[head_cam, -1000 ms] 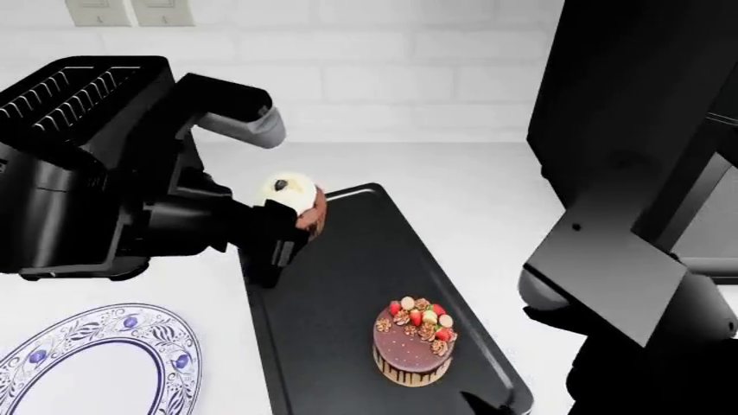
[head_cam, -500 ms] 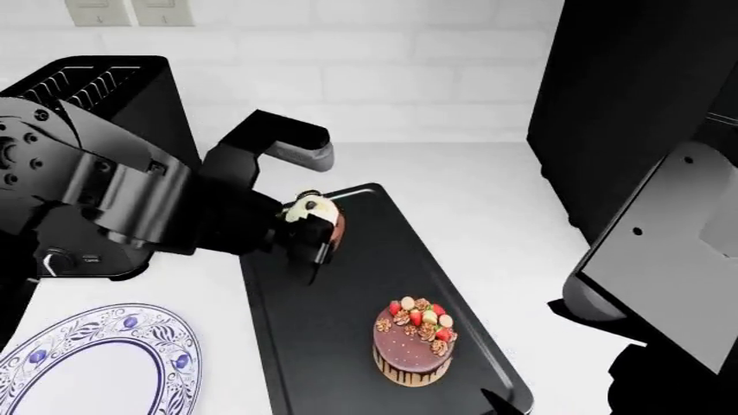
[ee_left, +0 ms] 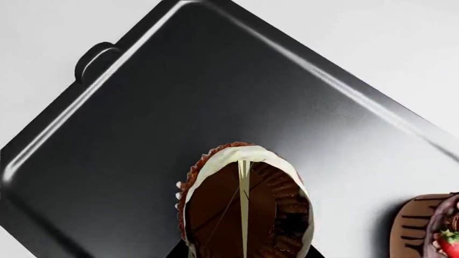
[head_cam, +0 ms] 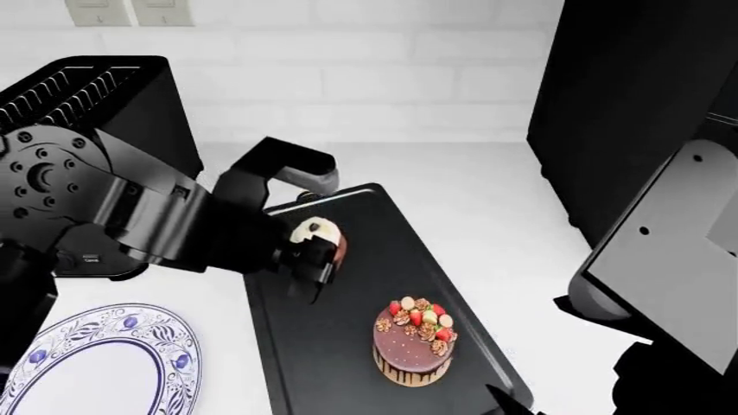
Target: Move the dessert items from the plate to the tray.
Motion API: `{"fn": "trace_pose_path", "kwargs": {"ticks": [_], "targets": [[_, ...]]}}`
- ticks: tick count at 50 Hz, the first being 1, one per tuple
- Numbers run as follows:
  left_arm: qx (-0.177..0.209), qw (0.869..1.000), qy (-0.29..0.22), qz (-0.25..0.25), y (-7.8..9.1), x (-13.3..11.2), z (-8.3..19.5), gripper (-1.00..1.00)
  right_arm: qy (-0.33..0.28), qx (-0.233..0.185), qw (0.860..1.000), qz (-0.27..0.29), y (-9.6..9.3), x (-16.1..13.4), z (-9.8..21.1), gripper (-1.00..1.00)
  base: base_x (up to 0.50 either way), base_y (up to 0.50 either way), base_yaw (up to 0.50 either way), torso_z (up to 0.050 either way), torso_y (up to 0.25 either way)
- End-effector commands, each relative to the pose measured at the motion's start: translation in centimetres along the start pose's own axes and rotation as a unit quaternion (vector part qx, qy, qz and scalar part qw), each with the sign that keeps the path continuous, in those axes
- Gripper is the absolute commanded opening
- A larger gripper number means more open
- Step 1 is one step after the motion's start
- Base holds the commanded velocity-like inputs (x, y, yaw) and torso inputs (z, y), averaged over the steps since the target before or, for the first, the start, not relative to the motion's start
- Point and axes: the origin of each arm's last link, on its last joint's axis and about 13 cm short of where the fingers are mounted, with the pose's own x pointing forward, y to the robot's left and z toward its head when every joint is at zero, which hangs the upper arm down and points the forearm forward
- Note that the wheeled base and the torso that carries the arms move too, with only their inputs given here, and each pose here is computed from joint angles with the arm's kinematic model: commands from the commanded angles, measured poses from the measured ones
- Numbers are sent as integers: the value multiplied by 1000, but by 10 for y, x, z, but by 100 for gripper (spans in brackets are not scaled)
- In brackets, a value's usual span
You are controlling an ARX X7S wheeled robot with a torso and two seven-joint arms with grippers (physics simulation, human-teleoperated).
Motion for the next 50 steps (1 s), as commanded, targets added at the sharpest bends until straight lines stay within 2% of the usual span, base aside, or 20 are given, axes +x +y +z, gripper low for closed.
{"fn": "trace_pose_path", "kwargs": {"ticks": [1,17,18,34,42,50], "targets": [[-2,1000,3,-1,0,3,-1,-100,-1,-1,1000,-3,0,-1,-1,100,0,0,0,0,0],[-5,1000,12,-3,0,6,-1,-100,-1,-2,1000,-7,0,0,-1,100,0,0,0,0,1],[-6,1000,12,-3,0,6,-1,100,-1,-2,1000,-7,0,0,-1,100,0,0,0,0,0],[-7,1000,2,-5,-1,-3,0,100,-2,-3,1000,-7,0,-1,-1,100,0,0,0,0,0],[-2,1000,-28,-10,-6,-27,0,100,-6,-3,1000,-13,1,-4,0,100,0,0,0,0,0],[3,996,-83,-23,-12,-58,-13,100,-22,15,999,-29,-3,-10,-5,100,0,0,0,0,0]]}}
